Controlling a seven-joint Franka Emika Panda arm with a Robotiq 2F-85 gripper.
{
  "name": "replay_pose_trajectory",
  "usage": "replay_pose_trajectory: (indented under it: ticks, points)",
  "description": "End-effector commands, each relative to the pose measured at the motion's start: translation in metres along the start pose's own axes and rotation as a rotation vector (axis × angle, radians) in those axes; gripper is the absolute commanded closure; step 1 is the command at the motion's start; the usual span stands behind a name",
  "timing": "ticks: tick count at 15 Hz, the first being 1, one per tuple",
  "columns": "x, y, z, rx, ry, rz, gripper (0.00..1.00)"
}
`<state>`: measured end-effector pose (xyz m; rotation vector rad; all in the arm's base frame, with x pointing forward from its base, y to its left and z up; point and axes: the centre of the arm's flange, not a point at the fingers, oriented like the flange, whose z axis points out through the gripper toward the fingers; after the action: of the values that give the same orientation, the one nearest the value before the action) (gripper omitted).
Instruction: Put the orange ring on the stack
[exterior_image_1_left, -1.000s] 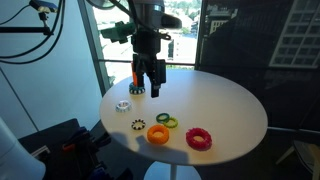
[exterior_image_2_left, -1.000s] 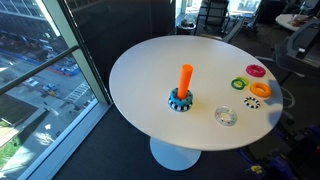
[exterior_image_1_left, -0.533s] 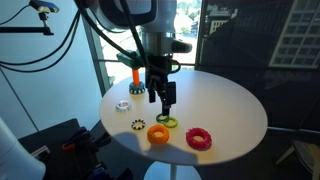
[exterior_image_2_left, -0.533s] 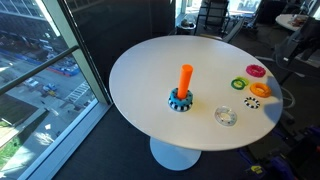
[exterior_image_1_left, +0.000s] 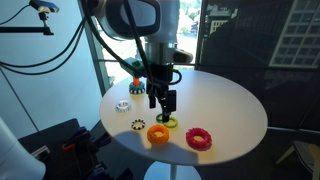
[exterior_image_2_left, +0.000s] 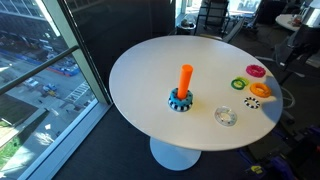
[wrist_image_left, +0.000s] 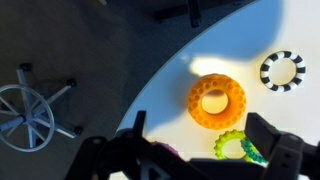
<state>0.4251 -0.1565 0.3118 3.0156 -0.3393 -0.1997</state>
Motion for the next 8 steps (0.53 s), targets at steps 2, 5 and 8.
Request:
replay_pose_trajectory:
  ticks: [2, 5, 8]
  points:
    - [0.006, -0.001, 0.008, 0.004, -0.007, 0.016, 0.00]
    - [0.008, -0.001, 0.022, -0.003, 0.008, 0.036, 0.00]
    - [0.015, 0.000, 0.042, 0.003, 0.015, 0.059, 0.00]
